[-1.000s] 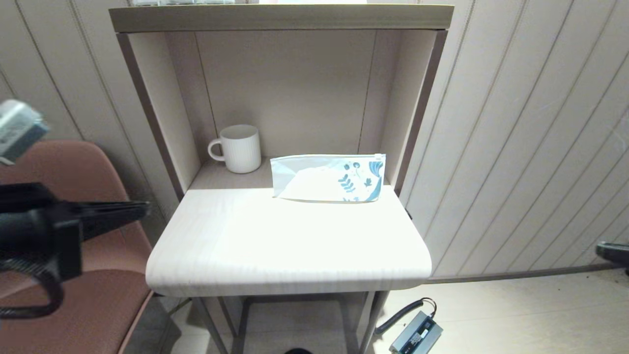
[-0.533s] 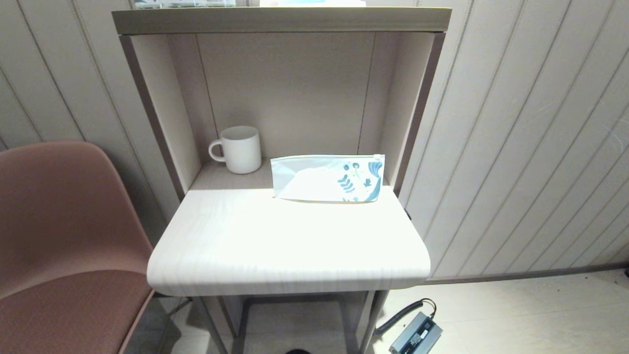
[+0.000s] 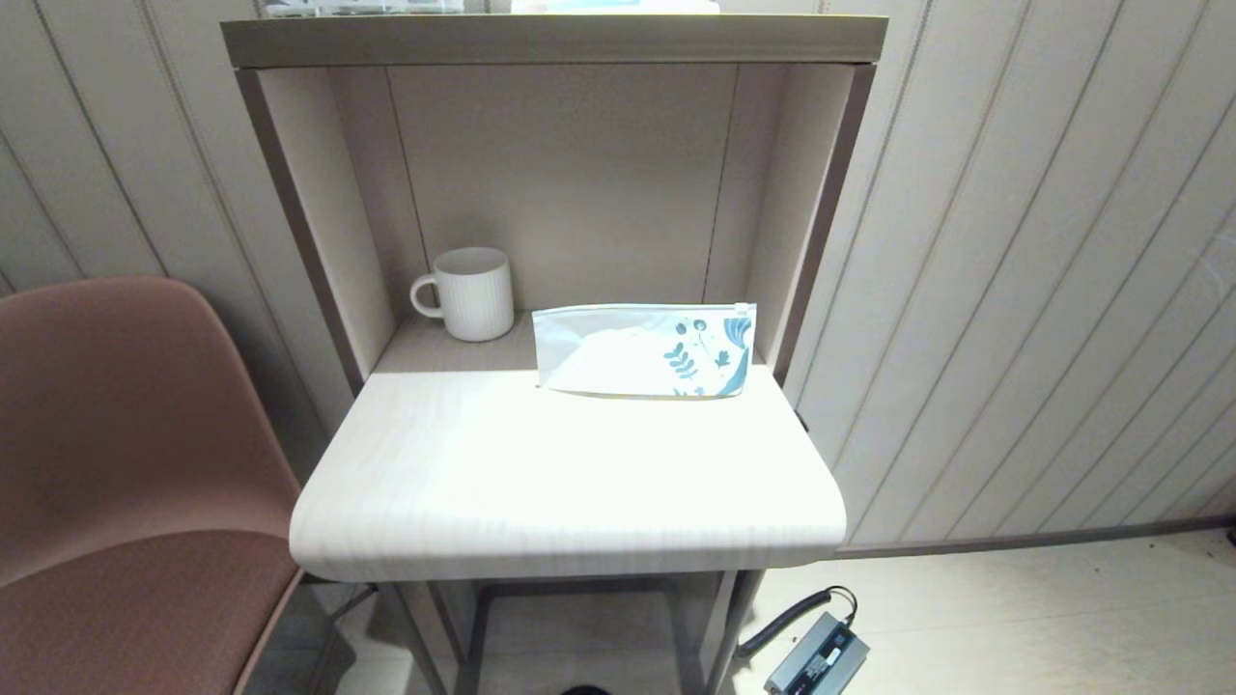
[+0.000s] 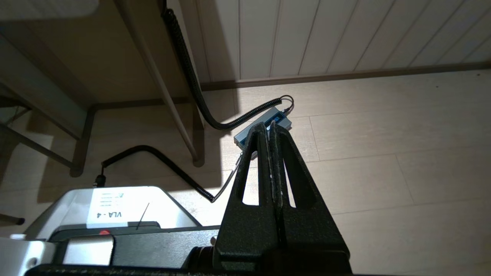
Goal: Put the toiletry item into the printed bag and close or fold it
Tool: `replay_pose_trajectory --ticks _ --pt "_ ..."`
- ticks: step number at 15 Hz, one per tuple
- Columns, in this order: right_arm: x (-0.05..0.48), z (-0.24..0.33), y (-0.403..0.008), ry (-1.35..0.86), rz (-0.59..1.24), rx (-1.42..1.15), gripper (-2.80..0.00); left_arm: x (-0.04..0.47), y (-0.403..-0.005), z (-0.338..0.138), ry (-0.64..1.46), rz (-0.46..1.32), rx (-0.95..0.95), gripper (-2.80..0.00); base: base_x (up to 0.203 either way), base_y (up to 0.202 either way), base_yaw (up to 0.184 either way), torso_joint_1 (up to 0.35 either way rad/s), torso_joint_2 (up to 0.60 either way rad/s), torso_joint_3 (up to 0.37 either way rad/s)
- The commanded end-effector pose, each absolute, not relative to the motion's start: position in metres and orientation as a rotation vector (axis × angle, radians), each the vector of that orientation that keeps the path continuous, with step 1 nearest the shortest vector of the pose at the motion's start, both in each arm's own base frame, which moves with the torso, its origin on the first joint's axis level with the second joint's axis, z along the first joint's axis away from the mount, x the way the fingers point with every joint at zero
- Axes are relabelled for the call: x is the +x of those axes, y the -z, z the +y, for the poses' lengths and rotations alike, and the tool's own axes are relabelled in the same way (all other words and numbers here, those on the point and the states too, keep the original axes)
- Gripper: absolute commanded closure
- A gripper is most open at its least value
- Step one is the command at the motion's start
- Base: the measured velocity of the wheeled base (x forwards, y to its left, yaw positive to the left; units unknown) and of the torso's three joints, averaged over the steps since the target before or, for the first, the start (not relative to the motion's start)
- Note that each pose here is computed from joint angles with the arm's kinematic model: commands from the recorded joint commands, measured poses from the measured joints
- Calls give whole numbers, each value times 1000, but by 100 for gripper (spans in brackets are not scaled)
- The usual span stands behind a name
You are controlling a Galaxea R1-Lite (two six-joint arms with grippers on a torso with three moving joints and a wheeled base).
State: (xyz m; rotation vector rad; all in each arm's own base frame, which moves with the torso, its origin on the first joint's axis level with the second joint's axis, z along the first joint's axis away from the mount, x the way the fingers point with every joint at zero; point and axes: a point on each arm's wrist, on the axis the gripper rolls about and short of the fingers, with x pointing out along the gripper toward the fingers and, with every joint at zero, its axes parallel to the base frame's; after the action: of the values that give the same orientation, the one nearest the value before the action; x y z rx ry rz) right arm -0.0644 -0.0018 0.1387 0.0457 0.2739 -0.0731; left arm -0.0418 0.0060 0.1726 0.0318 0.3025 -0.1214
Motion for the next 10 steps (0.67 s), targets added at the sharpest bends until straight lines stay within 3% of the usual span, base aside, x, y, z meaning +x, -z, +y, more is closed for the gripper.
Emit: replay_pose_trajectory --ticks 1,6,10 --pt "-59 -1 -107 66 249 37 0 -41 -162 2 36 307 29 0 0 0 0 0 0 0" --pt "-44 0 -87 29 211 26 0 -47 -115 0 -9 290 63 0 0 0 0 0 0 0" --pt "-38 2 -87 -69 142 -20 0 -35 -84 2 -74 146 133 0 0 0 0 0 0 0"
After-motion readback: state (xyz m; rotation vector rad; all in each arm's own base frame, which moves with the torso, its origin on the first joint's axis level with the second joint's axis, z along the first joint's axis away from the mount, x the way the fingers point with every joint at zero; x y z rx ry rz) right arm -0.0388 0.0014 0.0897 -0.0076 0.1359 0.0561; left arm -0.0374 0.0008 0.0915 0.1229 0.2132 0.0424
